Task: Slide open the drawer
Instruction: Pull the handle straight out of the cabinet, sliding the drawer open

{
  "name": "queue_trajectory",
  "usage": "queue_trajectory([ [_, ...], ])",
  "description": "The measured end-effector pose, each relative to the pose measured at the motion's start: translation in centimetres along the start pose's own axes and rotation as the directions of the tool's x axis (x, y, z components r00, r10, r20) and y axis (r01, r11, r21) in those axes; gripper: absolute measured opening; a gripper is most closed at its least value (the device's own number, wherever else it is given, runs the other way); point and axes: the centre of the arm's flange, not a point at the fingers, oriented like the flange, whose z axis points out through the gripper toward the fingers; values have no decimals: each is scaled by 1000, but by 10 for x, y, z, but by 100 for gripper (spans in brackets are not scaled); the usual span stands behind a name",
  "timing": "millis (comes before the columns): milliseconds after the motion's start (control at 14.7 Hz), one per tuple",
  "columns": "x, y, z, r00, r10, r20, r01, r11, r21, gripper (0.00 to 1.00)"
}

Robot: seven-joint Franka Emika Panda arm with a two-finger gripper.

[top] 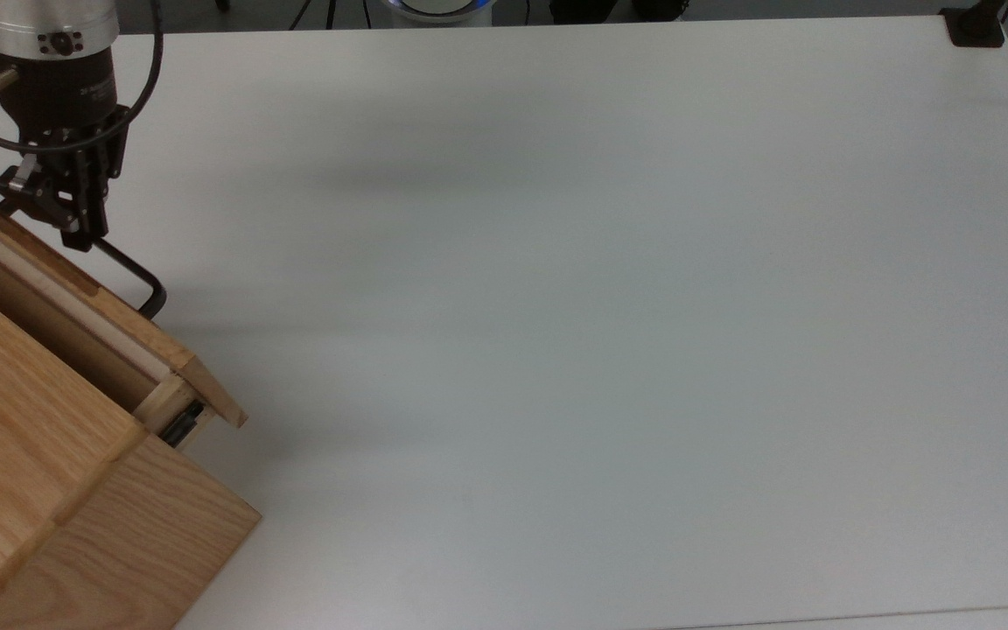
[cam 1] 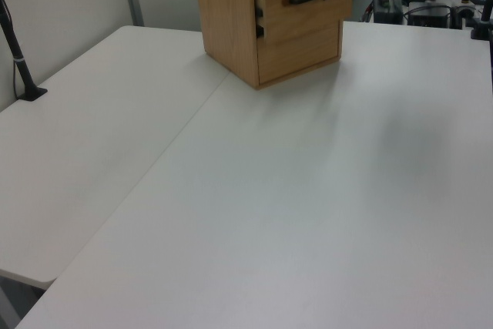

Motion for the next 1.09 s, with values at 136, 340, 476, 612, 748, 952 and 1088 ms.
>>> queue_trajectory([
  [136,-5,5,-5,1000,-11,10,11,999,-38,19],
  [340,-21,14,-14,998,-47,37,51,992,-113,19],
  [476,-30,18,-19,997,-59,51,66,987,-145,19],
  [612,-33,21,-20,996,-69,58,78,984,-160,19],
  [748,-36,23,-21,994,-91,67,101,979,-175,19],
  [952,-42,27,-24,991,-108,79,121,973,-196,19],
  [1088,-45,29,-26,990,-116,85,131,970,-204,19],
])
